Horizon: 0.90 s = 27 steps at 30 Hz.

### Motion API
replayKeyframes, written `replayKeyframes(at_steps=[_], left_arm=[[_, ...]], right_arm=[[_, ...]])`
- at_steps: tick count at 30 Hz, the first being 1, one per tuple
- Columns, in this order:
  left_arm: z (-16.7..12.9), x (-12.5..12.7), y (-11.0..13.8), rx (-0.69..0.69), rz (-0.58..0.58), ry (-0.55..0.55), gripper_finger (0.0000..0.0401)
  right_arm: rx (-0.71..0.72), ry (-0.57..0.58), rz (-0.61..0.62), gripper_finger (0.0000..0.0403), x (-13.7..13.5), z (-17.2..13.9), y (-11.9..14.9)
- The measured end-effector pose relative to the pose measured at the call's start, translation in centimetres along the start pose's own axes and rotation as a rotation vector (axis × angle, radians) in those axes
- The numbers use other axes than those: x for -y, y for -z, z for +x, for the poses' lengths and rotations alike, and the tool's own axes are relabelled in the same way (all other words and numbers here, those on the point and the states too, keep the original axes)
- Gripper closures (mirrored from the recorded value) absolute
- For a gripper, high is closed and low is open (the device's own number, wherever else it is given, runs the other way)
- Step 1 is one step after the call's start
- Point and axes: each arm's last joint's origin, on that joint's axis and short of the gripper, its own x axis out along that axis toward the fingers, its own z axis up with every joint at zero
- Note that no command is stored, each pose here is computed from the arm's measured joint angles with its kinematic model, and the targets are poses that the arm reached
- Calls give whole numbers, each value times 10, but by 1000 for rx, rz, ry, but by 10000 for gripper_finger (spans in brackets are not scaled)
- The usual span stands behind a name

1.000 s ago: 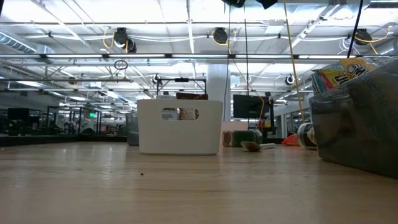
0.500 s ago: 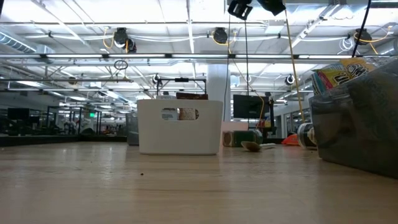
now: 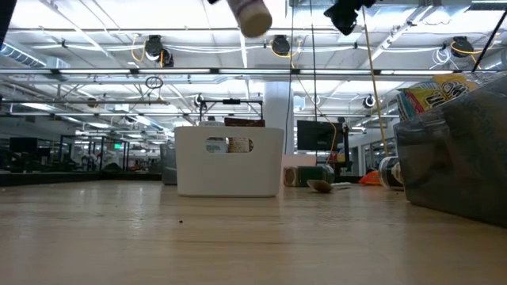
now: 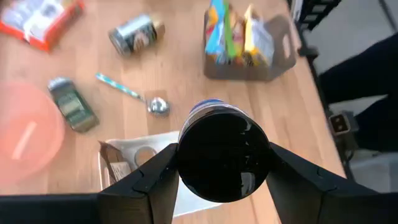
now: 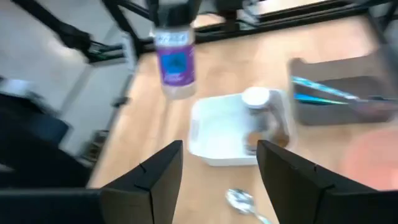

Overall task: Pick & Place Food Item
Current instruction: Put the purple seasoning bottle into the white bin

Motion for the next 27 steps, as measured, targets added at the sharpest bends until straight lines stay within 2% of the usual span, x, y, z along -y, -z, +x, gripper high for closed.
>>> replayKeyframes(at_steps=[2,8,15,21,27], left_arm=[[13,-3,0,-45,-4,9,191],[52,-13,7,-229,-22,-31,191],[76,-16,10,-332,-22,-108,191],[88,-5,12,-376,-33,-139,191],[101,1,25,-459,-116,-151,191]], right_arm=[[5,39,-32,204,-6,-4,0],[42,38,-78,208,-18,-6,3],[188,34,12,211,-14,10,42],[373,18,64,220,-14,16,78],[513,74,83,234,-15,15,99]])
